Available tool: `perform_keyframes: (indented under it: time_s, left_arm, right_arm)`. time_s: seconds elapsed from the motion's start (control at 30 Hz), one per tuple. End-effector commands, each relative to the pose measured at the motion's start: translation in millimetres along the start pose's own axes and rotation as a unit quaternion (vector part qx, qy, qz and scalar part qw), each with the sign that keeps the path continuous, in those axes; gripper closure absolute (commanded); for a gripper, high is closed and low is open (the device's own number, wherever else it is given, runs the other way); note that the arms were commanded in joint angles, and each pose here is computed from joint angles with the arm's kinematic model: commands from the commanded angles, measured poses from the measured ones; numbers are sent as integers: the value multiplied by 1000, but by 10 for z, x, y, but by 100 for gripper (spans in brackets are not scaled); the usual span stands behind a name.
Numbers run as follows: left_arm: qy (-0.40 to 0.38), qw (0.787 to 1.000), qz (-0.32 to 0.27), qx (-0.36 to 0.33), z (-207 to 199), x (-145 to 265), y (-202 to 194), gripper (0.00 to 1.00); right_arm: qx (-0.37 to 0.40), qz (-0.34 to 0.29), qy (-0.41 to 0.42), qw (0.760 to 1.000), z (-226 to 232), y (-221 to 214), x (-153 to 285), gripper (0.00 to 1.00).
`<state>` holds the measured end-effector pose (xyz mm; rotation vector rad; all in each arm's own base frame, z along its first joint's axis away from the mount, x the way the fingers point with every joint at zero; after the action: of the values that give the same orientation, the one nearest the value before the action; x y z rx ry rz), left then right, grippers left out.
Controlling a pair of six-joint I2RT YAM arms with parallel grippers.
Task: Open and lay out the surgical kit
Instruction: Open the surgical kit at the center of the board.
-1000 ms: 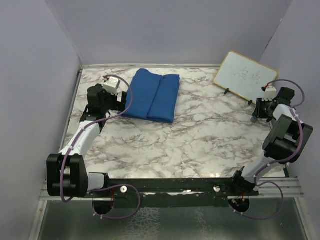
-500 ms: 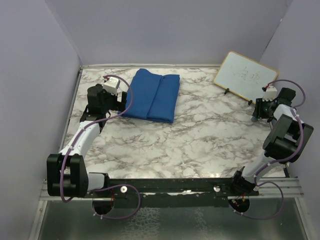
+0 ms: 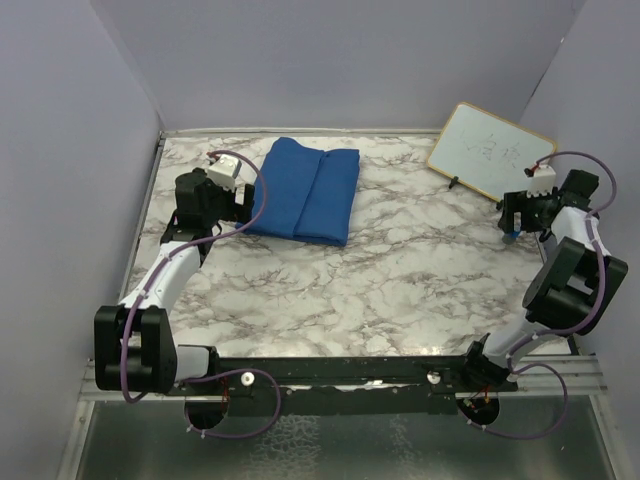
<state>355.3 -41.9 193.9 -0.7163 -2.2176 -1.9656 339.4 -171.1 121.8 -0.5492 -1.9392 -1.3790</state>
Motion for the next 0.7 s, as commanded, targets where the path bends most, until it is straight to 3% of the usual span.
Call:
perform_keyframes:
  time_s: [0.0, 0.33, 0.67]
  left_arm:
    - [4, 1000, -4, -4, 36, -38, -17, 1]
    - [79, 997, 19, 9, 242, -70, -14, 1]
    - [0, 999, 36, 32, 48, -189, -86, 2]
  right_arm:
    - [40, -56, 12, 998, 16, 328, 267, 16]
    - [92, -105, 43, 989, 393, 660, 503, 16]
    - [116, -162, 146, 969, 1083, 939, 621, 18]
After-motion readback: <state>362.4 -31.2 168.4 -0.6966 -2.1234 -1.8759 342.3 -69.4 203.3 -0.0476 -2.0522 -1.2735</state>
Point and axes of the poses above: each gripper's point midway between its finger pads, its own x axis back along the fingers, its own z axis along the line the jaws close on, y = z × x, the point moved 5 cm from there along x, back along the fingers, and after that the axes turned 14 degrees about x, right-handed, at the moved point
